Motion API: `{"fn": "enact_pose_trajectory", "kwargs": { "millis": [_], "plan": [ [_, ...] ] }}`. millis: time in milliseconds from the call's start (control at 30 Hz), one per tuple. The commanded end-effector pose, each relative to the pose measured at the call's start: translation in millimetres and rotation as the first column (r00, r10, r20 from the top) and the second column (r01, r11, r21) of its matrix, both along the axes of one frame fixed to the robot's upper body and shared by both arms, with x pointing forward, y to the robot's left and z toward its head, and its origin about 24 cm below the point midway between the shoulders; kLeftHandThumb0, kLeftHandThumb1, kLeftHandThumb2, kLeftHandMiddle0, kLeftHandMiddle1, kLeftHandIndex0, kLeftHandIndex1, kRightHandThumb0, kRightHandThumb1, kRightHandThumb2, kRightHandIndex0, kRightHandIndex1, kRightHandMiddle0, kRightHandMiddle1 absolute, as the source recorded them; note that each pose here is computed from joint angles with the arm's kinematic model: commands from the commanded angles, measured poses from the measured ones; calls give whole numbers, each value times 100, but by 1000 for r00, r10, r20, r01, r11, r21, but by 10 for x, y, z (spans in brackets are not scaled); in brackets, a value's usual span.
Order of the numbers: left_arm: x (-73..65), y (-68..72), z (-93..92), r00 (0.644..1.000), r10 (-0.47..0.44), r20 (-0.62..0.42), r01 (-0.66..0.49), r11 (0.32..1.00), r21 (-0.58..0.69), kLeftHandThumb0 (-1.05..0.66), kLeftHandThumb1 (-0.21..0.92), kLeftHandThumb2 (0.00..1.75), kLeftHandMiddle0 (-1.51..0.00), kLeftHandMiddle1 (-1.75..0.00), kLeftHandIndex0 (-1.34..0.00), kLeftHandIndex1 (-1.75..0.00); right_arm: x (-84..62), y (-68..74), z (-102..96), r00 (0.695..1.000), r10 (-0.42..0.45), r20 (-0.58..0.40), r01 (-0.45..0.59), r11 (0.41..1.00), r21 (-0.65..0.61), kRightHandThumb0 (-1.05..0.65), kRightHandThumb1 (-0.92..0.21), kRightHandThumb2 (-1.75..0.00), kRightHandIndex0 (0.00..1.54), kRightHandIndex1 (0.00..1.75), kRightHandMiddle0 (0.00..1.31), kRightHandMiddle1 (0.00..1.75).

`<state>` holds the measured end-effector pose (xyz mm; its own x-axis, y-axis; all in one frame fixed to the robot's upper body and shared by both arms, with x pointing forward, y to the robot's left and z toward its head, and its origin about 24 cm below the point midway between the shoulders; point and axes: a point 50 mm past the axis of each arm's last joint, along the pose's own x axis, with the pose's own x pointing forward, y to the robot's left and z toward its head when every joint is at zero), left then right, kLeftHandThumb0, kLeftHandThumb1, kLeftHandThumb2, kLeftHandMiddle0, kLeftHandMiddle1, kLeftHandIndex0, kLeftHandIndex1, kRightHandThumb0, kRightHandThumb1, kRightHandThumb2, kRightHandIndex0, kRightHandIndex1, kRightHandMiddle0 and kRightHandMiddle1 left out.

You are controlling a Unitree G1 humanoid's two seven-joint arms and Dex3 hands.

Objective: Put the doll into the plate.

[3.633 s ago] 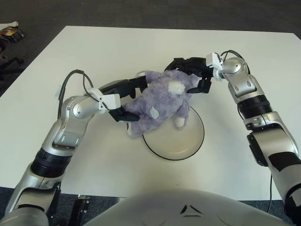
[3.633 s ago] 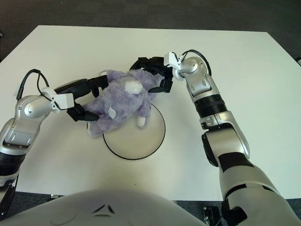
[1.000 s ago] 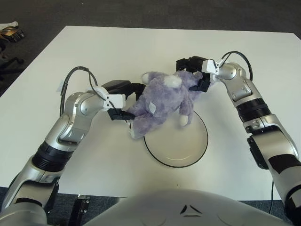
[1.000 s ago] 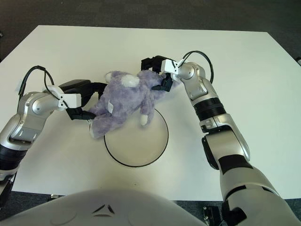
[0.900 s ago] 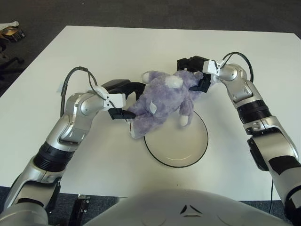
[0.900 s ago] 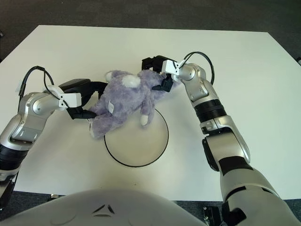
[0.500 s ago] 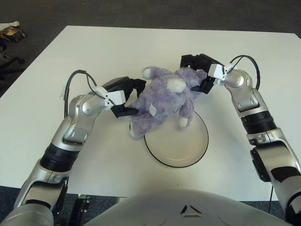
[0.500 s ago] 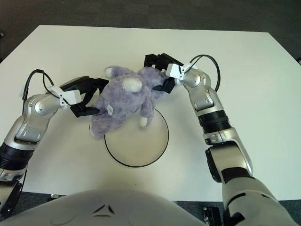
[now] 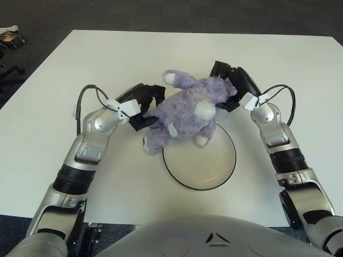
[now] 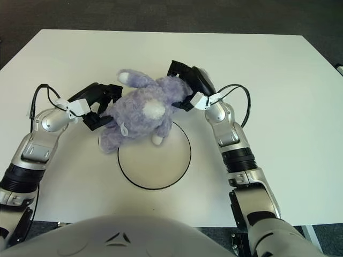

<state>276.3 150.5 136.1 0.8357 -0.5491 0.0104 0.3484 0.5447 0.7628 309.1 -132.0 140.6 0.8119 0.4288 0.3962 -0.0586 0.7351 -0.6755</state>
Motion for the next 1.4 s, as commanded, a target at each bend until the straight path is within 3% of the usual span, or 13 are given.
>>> {"fn": "enact_pose_trajectory", "kwargs": {
  "millis": [0, 67, 200, 467, 1000, 1100, 1200, 1367],
  "plan": [
    [-16, 35, 36, 996, 34, 82, -35, 999, 15, 26, 0, 169, -107, -175, -102, -175, -42, -4, 80, 992, -27, 121, 15, 995, 94, 57, -8, -160, 81, 175, 108, 175],
    [-21, 35, 47, 992, 45, 121, -48, 999, 20, 49, -2, 172, -98, -175, -102, -175, -51, -5, 74, 989, -27, 145, 9, 993, 119, 57, -9, -160, 80, 175, 108, 175],
    [-26, 38, 61, 978, 71, 198, -78, 997, 29, 62, -3, 174, -93, -175, -103, -175, -67, -9, 76, 981, -16, 195, -20, 983, 181, 57, -9, -159, 80, 175, 108, 175],
    [-40, 50, 85, 945, 113, 306, -133, 990, 45, 64, -2, 173, -90, -175, -99, -175, -81, -31, 85, 959, -23, 284, -56, 962, 267, 56, -11, -157, 78, 175, 106, 175],
    [-38, 64, 128, 827, 247, 505, -231, 968, -96, 60, 4, 165, -84, -175, -93, -175, -95, -95, 103, 889, -83, 449, -47, 962, 271, 55, -12, -155, 77, 175, 103, 175],
    [-40, 66, 124, 809, 272, 521, -231, 962, -143, 19, -3, 171, -87, -175, -78, -173, -121, -117, 107, 872, -78, 483, -57, 964, 258, 55, -12, -155, 77, 175, 103, 175],
    [-50, 67, 125, 793, 280, 541, -229, 960, -162, 6, -6, 174, -87, -175, -72, -173, -144, -130, 110, 860, -67, 506, -69, 967, 246, 55, -13, -155, 77, 175, 103, 175],
    [-93, 63, 130, 767, 282, 576, -214, 959, -184, 1, -2, 169, -84, -174, -65, -174, -250, -211, 142, 827, -27, 561, -85, 981, 173, 54, -15, -152, 75, 175, 99, 175]
  ]
}}
